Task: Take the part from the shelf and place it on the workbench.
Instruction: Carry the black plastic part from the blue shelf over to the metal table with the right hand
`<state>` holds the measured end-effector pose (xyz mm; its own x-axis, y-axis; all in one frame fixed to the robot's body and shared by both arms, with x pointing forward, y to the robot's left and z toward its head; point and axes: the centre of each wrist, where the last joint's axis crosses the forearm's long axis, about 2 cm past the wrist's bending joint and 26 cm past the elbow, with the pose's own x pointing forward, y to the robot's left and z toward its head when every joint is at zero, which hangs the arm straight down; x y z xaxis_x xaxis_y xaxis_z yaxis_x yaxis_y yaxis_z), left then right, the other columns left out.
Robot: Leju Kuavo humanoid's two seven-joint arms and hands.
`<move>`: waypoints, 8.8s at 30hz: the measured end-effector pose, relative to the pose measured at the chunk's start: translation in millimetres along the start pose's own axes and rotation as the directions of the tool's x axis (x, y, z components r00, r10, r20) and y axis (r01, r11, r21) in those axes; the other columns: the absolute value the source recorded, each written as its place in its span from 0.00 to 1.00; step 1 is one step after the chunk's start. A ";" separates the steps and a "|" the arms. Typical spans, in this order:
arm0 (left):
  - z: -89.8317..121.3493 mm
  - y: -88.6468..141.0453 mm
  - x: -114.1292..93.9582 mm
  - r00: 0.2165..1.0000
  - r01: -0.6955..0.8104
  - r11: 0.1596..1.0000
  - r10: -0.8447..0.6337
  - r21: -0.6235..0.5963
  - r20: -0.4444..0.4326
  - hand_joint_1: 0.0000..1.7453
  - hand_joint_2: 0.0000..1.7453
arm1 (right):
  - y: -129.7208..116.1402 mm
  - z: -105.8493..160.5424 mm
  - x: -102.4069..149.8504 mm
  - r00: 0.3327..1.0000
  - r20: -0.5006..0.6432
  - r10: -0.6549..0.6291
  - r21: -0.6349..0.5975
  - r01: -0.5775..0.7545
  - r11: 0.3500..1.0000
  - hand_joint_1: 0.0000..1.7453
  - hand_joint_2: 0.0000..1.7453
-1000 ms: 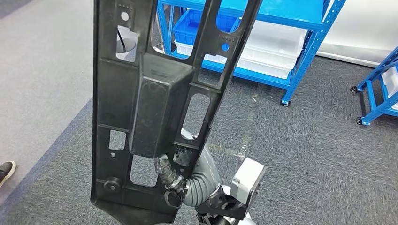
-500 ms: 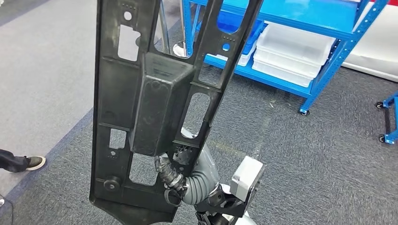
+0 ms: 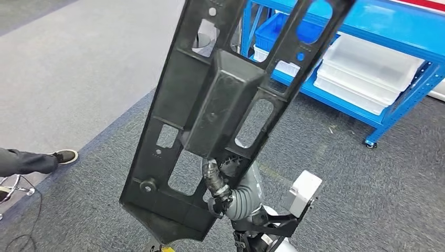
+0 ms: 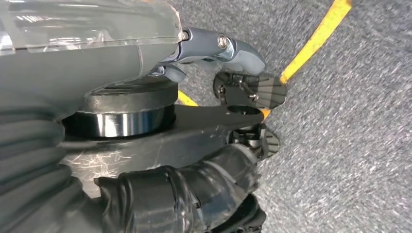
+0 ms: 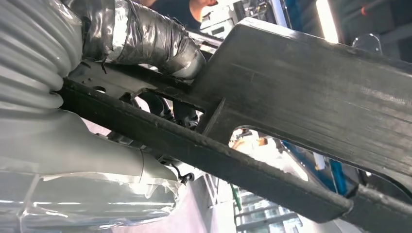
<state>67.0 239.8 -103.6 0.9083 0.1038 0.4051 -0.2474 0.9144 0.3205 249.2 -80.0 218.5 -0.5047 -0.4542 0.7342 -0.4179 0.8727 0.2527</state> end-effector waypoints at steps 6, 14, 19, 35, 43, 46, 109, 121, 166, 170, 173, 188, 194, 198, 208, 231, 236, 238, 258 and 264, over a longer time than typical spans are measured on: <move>-1.5 1.6 1.7 0.998 0.054 0.998 -0.053 -0.025 0.027 0.00 1.00 | -3.5 3.2 4.0 0.999 0.019 0.038 -0.029 -0.037 0.999 0.95 1.00; -1.7 1.4 2.6 0.993 0.104 0.994 -0.101 -0.047 0.053 0.00 1.00 | -8.1 8.5 11.0 0.996 0.032 0.082 -0.073 -0.079 0.994 0.95 1.00; -0.5 0.2 0.8 0.989 0.134 0.989 -0.130 -0.055 0.075 0.00 1.00 | -9.9 13.0 15.0 0.995 0.036 0.098 -0.096 -0.094 0.991 0.95 1.00; 1.8 -4.3 1.2 0.980 0.185 0.981 -0.180 -0.063 0.083 0.00 1.00 | -14.0 21.8 22.1 0.992 0.038 0.124 -0.129 -0.118 0.985 0.95 1.00; 1.8 -5.7 2.0 0.983 0.173 0.979 -0.163 -0.111 0.089 0.00 1.00 | -13.9 19.7 23.6 0.993 0.044 0.111 -0.118 -0.105 0.987 0.95 1.00; 4.2 -9.1 0.0 0.985 0.156 0.980 -0.145 -0.120 0.093 0.00 1.00 | -13.3 16.5 24.0 0.996 0.040 0.082 -0.102 -0.078 0.992 0.95 1.00; 5.1 -8.1 -0.1 0.999 0.014 0.999 -0.012 0.044 -0.045 0.00 1.00 | 1.4 16.3 -23.3 0.987 -0.095 -0.133 -0.118 0.122 0.986 0.95 1.00; 5.3 -12.4 6.2 0.995 0.050 0.999 -0.050 0.005 -0.084 0.00 1.00 | -11.1 21.0 -17.3 0.993 -0.110 -0.048 -0.199 0.026 0.980 0.95 1.00; -12.3 23.8 1.8 0.992 0.069 0.997 -0.067 0.020 -0.109 0.00 1.00 | -41.6 30.1 20.0 0.998 -0.050 0.026 -0.322 -0.041 0.946 0.95 1.00; -12.0 24.5 -0.2 0.995 0.062 0.998 -0.060 0.023 -0.077 0.00 1.00 | -41.8 29.6 20.2 0.998 -0.049 0.029 -0.325 -0.043 0.945 0.95 1.00; -12.0 23.7 1.2 0.997 0.054 0.998 -0.053 0.021 -0.053 0.00 1.00 | -42.1 30.1 20.1 0.998 -0.051 0.031 -0.326 -0.046 0.944 0.95 1.00; -11.8 24.0 -0.3 0.995 0.046 0.999 -0.045 0.014 -0.094 0.00 1.00 | -44.0 31.0 20.1 0.998 -0.056 0.039 -0.321 -0.055 0.945 0.95 1.00; -12.2 24.3 0.2 0.995 0.030 0.999 -0.028 0.017 -0.095 0.00 1.00 | -44.0 31.5 19.9 0.997 -0.062 0.039 -0.321 -0.057 0.945 0.95 1.00; -12.9 25.0 1.6 0.998 0.019 1.000 -0.017 0.019 -0.066 0.00 1.00 | -43.9 31.4 20.0 0.997 -0.060 0.040 -0.321 -0.057 0.945 0.95 1.00; -12.5 24.8 0.8 0.999 0.030 0.999 -0.029 0.021 -0.040 0.00 1.00 | -45.2 34.1 19.4 0.997 -0.066 0.044 -0.322 -0.063 0.945 0.95 1.00; -11.9 25.0 -1.5 0.999 0.034 0.999 -0.033 0.029 -0.030 0.00 1.00 | -42.1 37.6 22.0 0.995 -0.025 -0.094 -0.326 0.081 0.942 0.95 1.00; -11.7 24.6 -1.5 0.999 0.033 0.999 -0.032 0.022 -0.042 0.00 1.00 | -43.0 38.7 22.0 0.995 -0.025 -0.093 -0.325 0.080 0.942 0.95 1.00; -11.6 24.6 -2.1 0.998 0.033 0.999 -0.032 0.020 -0.048 0.00 1.00 | -43.6 39.2 22.0 0.995 -0.027 -0.092 -0.326 0.078 0.942 0.95 1.00; -11.7 24.4 -1.0 0.994 0.047 0.999 -0.045 0.025 -0.100 0.00 1.00 | -44.6 39.7 22.8 0.993 -0.030 -0.113 -0.321 0.098 0.942 0.95 1.00; -12.0 24.2 0.4 0.992 0.050 0.998 -0.047 0.023 -0.115 0.00 1.00 | -44.5 39.2 23.2 0.993 -0.029 -0.117 -0.319 0.102 0.942 0.95 1.00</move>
<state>65.5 266.6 -105.9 0.9518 0.1046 0.2884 -0.2090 0.9092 0.3602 226.4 -136.4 199.6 -0.4297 -0.5481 0.7176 -0.2044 0.8331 0.5139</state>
